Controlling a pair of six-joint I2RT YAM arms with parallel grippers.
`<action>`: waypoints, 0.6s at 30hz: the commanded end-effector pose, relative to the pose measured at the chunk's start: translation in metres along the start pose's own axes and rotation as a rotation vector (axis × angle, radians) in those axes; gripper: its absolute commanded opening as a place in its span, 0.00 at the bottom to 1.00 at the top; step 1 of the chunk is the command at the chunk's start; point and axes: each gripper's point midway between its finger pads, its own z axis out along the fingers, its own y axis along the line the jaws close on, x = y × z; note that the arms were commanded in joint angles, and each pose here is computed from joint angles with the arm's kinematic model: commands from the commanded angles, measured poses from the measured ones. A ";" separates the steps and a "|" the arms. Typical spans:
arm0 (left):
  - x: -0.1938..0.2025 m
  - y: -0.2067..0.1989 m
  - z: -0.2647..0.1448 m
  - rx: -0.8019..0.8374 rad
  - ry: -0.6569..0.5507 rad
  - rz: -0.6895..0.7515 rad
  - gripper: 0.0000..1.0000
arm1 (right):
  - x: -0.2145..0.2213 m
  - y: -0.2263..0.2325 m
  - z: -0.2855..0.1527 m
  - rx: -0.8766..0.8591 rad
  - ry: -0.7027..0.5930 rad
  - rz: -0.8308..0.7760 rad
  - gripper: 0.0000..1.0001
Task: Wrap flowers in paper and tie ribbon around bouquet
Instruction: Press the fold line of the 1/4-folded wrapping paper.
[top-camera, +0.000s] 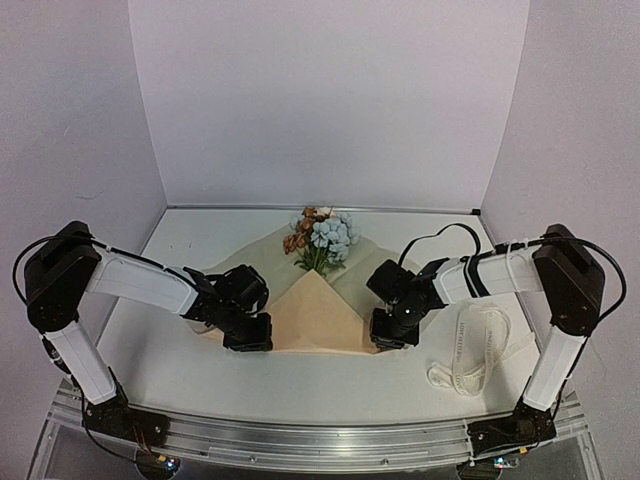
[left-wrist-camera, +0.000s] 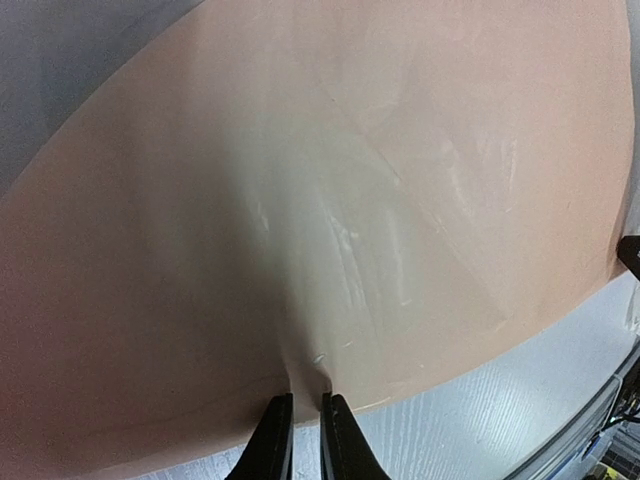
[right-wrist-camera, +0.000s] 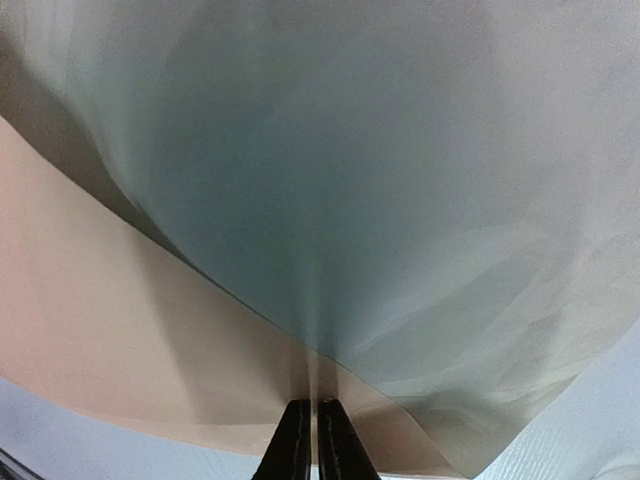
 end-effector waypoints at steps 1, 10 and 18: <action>0.006 0.029 -0.001 -0.086 0.000 -0.049 0.12 | 0.015 -0.034 0.013 0.117 0.041 0.019 0.04; 0.002 0.074 -0.017 -0.203 -0.035 -0.153 0.12 | 0.017 -0.039 0.015 0.127 0.042 0.021 0.04; 0.018 0.121 -0.031 -0.346 -0.025 -0.277 0.08 | 0.019 -0.043 0.017 0.128 0.045 0.030 0.04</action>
